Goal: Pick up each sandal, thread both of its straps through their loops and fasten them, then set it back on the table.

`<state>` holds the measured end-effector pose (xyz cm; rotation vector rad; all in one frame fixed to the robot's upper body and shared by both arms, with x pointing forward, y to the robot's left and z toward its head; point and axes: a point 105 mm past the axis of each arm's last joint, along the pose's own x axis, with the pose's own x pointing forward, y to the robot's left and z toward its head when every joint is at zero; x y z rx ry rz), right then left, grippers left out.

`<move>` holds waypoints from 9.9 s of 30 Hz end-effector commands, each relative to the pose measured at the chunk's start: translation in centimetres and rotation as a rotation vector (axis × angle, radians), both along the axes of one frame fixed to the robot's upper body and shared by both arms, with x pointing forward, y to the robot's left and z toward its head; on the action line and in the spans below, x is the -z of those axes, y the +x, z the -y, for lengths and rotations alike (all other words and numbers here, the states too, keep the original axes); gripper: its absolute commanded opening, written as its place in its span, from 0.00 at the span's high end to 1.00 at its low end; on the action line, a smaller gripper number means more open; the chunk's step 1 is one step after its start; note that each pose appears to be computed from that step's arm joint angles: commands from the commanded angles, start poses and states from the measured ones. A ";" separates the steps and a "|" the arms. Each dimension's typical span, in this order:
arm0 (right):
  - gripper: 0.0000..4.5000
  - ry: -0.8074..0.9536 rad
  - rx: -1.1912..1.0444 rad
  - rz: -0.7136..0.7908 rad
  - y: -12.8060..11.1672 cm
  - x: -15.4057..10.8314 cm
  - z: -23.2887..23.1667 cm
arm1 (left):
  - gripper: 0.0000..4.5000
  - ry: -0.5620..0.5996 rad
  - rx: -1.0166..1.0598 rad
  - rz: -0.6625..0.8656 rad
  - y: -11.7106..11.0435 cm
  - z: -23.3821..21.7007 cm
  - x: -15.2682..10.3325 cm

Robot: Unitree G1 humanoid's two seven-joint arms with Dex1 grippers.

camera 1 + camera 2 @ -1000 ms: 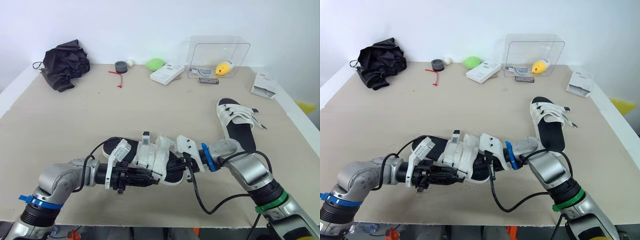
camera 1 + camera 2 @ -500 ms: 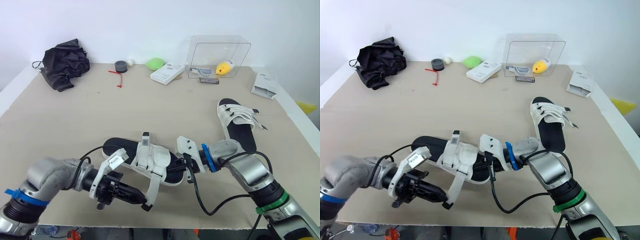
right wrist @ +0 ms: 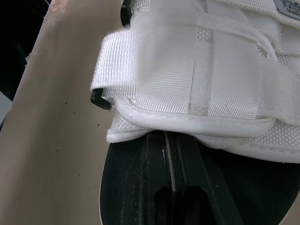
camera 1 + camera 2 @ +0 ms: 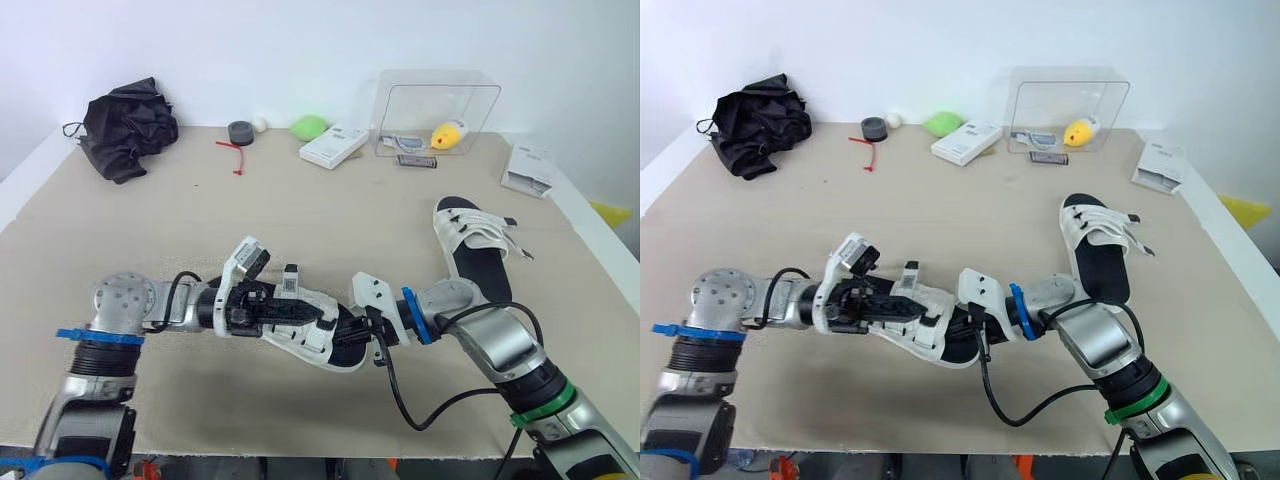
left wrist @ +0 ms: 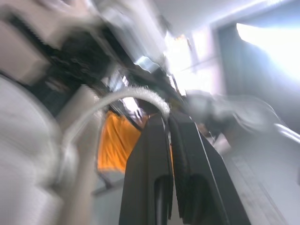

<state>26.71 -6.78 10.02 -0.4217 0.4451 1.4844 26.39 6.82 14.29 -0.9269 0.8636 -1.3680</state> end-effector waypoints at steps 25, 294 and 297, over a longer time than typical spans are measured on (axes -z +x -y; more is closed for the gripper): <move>1.00 -0.086 0.030 -0.105 -1.3 3.2 0.8 | 0.12 0.197 -0.417 -0.083 8.3 0.3 0.2; 1.00 0.277 0.364 0.167 -0.6 -8.7 7.3 | 0.10 0.517 -0.873 0.799 3.8 -13.3 -1.6; 1.00 0.287 0.376 0.136 -1.1 -8.8 7.9 | 0.10 0.500 -0.856 0.815 3.0 -13.5 -2.1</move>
